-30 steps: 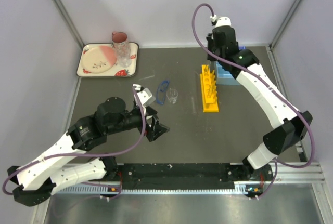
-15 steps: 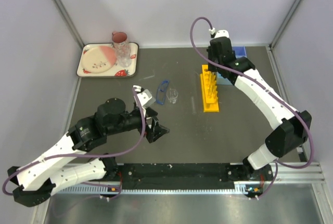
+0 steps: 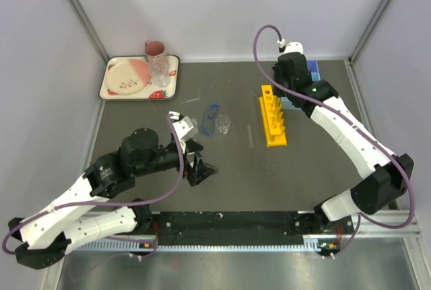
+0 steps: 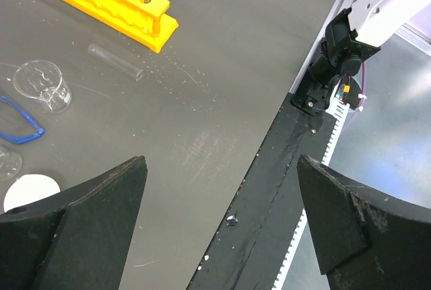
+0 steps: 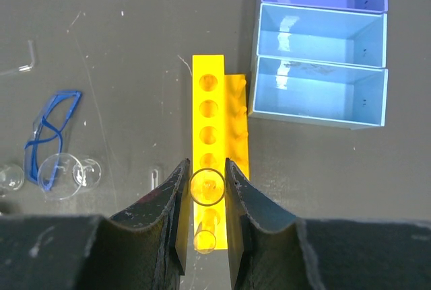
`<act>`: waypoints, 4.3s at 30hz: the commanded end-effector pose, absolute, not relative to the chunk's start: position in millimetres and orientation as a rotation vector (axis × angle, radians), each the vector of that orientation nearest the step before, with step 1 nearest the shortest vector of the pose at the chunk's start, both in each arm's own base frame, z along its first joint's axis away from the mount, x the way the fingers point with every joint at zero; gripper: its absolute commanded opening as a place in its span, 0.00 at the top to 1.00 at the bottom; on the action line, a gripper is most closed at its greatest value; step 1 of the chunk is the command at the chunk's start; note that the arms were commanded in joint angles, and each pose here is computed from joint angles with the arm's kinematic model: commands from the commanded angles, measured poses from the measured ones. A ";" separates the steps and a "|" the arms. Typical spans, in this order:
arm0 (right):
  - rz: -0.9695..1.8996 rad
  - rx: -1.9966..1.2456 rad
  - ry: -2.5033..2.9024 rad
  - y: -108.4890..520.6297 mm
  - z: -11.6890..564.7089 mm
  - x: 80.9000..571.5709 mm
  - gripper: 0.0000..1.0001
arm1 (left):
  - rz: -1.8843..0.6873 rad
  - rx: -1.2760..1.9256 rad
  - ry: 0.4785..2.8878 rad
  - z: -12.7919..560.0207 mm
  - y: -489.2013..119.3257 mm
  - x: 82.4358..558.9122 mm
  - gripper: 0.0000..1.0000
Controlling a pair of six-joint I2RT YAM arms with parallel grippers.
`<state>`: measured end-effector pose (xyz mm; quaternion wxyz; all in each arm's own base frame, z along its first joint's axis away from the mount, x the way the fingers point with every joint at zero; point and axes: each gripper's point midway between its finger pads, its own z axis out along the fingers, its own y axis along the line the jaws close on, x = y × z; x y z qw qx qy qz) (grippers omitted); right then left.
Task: Organize the chemistry lab equipment
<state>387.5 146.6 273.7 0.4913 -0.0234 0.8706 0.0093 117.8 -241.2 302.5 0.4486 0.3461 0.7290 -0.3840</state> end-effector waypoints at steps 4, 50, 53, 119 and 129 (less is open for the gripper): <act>0.083 -0.025 2.048 142.9 296.9 376.6 0.88 | -0.990 0.838 1.756 314.5 -243.5 116.1 0.01; 0.066 -0.031 2.157 152.9 202.9 363.5 0.85 | -0.980 0.830 1.767 306.1 -241.0 116.4 0.01; 0.063 -0.036 2.162 153.9 199.9 363.3 0.83 | -0.981 0.831 1.767 306.1 -241.1 116.2 0.01; 0.245 -0.084 1.914 97.1 327.3 228.7 0.39 | -0.276 -0.031 2.678 67.0 -380.4 310.9 0.05; 0.270 -0.106 1.922 101.0 320.7 225.5 0.39 | -0.218 -0.060 2.694 41.8 -378.7 332.0 0.08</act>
